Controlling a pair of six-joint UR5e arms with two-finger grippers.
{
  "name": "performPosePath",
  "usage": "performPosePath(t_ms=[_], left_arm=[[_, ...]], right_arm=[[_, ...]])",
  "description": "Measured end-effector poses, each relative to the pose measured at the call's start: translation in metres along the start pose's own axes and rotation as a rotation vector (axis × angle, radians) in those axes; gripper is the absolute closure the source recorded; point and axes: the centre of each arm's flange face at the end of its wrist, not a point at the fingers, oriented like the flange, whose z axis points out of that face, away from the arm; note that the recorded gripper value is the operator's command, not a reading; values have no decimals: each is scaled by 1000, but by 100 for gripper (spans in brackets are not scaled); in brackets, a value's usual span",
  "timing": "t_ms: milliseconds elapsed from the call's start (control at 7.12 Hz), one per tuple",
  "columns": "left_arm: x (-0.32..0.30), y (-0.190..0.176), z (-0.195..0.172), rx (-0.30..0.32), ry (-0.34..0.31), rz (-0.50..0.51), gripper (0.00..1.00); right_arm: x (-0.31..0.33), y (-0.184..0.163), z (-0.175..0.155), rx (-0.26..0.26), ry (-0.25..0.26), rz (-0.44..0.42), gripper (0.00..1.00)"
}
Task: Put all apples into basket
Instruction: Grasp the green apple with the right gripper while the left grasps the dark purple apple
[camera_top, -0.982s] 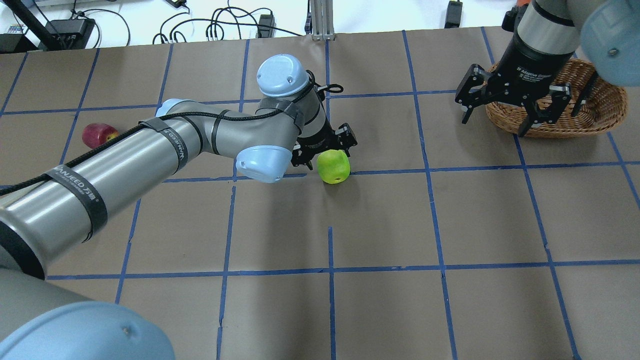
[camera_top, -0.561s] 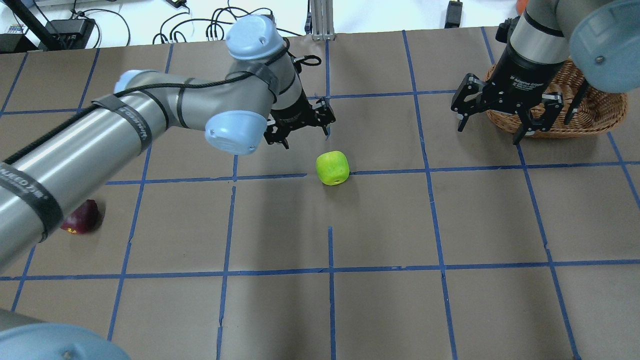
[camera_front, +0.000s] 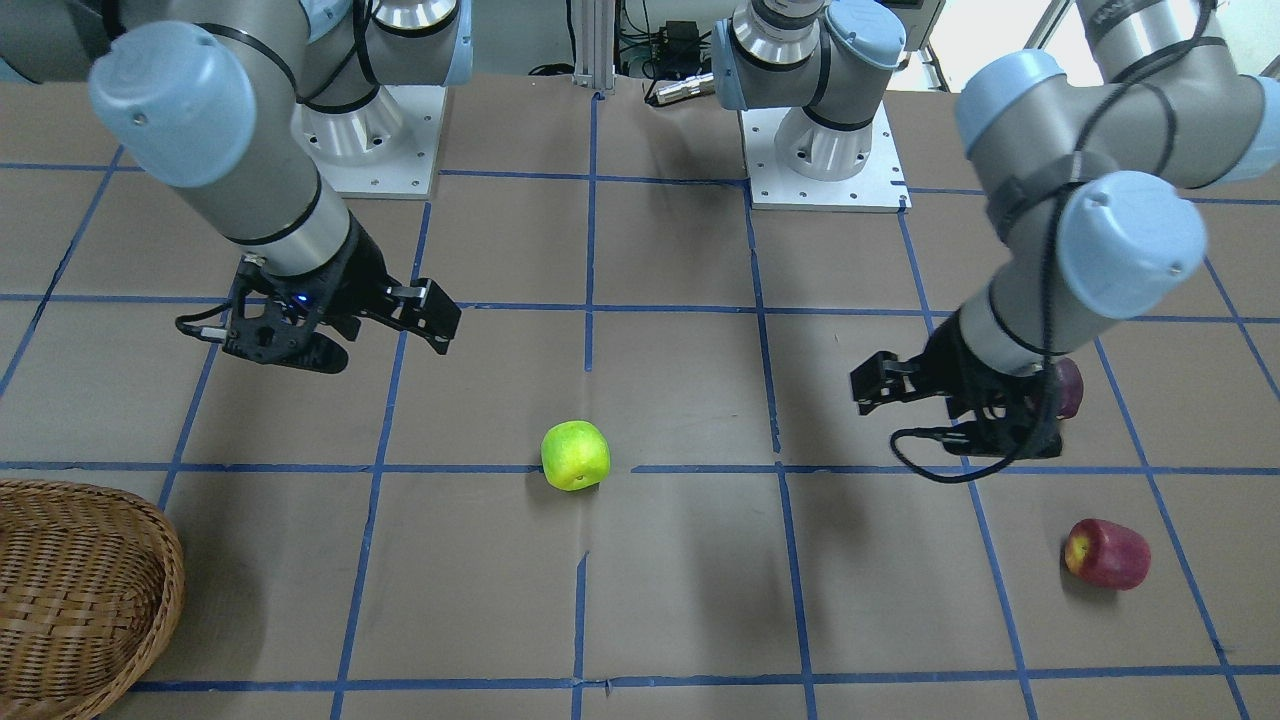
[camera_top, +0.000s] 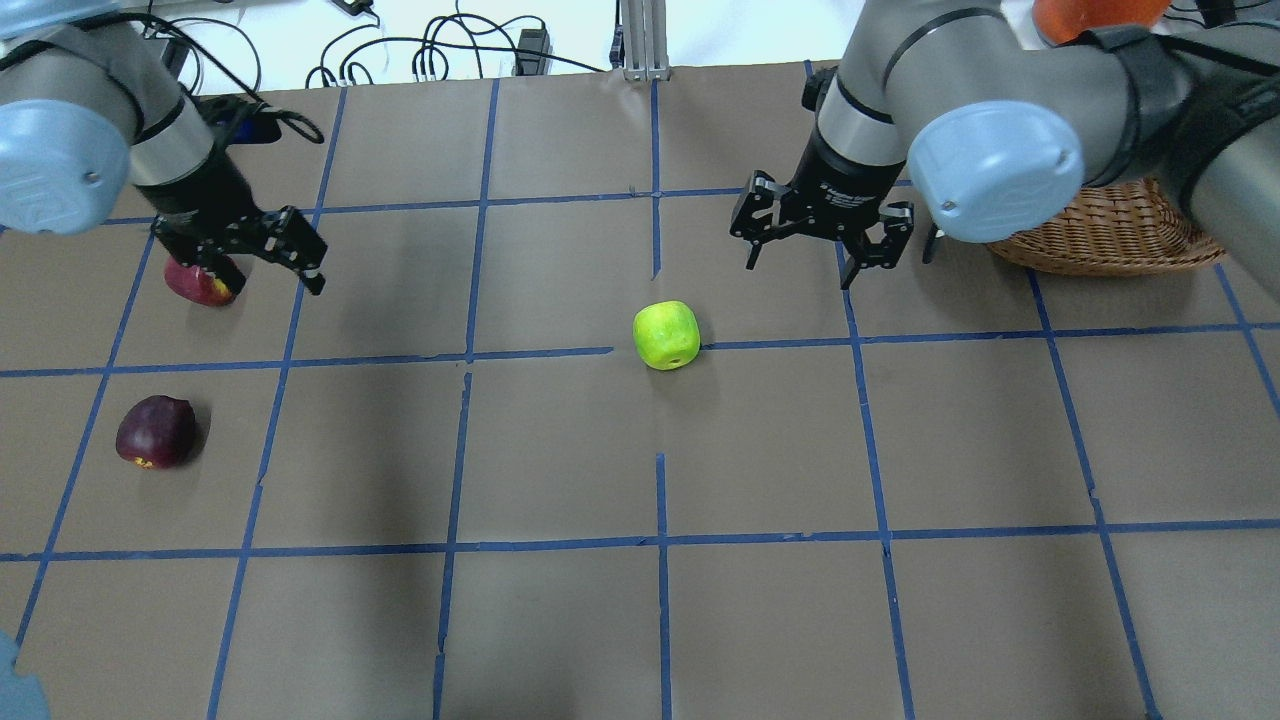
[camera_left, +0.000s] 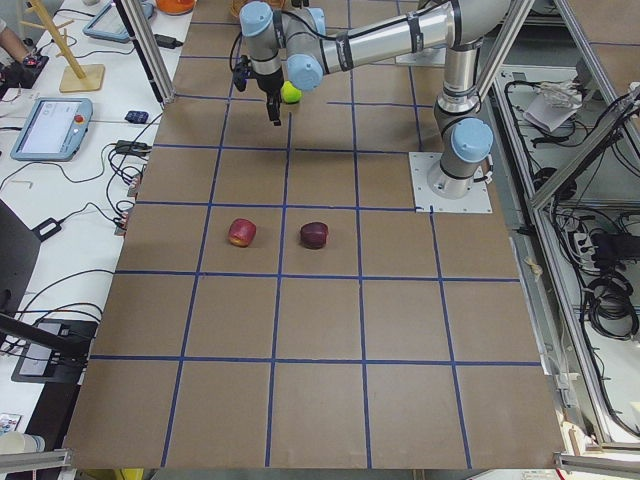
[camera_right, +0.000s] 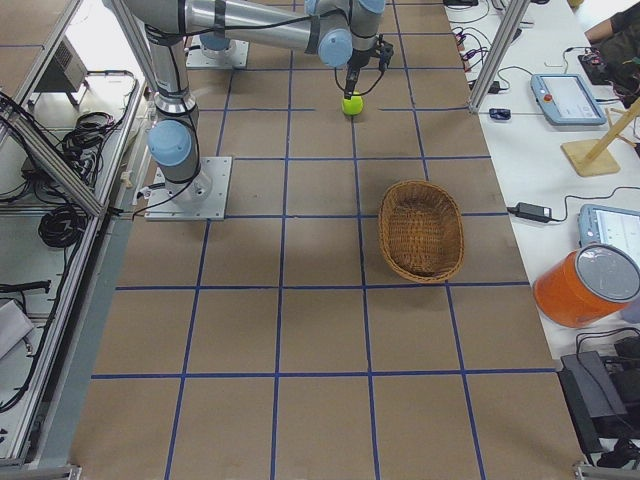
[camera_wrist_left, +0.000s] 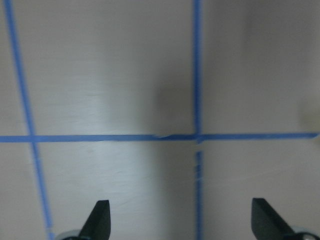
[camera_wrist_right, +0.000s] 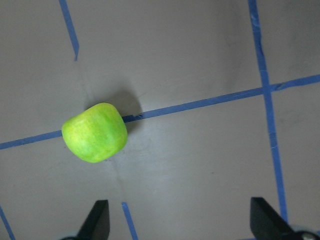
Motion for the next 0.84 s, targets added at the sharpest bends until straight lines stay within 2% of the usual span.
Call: performPosePath(t_ms=[140,421,561,842], left_arm=[[-51,21,11,0,11,68,0],[-131,54,47,35,-59,225,0],[-154,71,73,50,-94,261,0],[-163,95,118,24,-98,257,0]], right_arm=[[-31,2,28,24,6,6,0],[-68,5,77,70,61,-24,0],[-78,7,96,70,78,-47,0],[-91,3,129,74,78,-74,0]])
